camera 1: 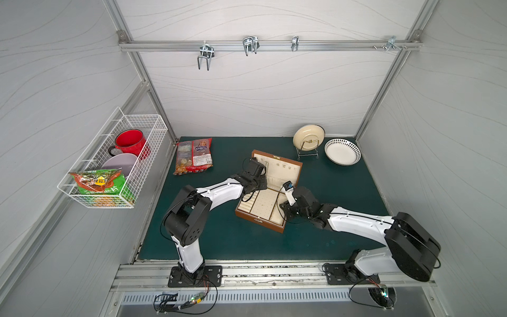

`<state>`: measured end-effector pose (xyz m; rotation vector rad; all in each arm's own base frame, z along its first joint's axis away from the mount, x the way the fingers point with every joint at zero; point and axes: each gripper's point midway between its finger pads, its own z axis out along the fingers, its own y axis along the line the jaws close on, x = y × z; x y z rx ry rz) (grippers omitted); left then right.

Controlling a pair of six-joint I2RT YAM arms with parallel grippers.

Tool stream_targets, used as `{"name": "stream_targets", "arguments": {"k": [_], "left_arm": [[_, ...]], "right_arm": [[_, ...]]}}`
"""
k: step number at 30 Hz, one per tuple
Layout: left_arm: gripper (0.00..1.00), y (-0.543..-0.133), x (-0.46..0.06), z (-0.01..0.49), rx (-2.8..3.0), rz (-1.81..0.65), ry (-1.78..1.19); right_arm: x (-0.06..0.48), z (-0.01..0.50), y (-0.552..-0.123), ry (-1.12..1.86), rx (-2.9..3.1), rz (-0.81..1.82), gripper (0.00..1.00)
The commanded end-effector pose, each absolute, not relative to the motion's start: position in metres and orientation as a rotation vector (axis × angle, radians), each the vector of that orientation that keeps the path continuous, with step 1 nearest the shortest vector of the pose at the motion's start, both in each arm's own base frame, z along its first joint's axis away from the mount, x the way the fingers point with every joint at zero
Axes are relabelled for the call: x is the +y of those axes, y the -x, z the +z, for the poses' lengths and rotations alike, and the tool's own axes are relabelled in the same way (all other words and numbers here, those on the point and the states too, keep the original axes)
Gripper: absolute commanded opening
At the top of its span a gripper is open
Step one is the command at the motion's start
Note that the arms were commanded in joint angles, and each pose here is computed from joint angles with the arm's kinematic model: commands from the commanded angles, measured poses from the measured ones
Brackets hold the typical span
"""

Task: Put jewelry chain into jewelry box
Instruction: Adjust the jewelry box at the center of the board.

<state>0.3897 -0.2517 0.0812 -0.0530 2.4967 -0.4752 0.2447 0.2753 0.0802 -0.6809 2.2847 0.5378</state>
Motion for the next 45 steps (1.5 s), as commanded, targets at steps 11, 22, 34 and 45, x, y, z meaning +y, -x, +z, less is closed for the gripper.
{"name": "stream_targets", "arguments": {"k": [11, 22, 34, 45], "left_arm": [[0.02, -0.388, -0.239, 0.078, 2.519, -0.46, 0.141], [0.13, -0.382, -0.245, 0.116, 2.473, -0.561, 0.141], [0.39, -0.344, -0.195, 0.14, 2.482, -0.496, 0.099], [0.32, -0.303, -0.168, 0.082, 2.608, -0.464, 0.179]], "right_arm": [[0.248, 0.065, -0.248, 0.653, 2.349, 0.417, 0.29], [0.232, 0.079, -0.266, 0.69, 2.302, 0.34, 0.29], [0.288, 0.145, -0.276, 0.748, 2.173, 0.443, 0.36], [0.322, 0.138, -0.302, 0.681, 2.211, 0.453, 0.35]]}}
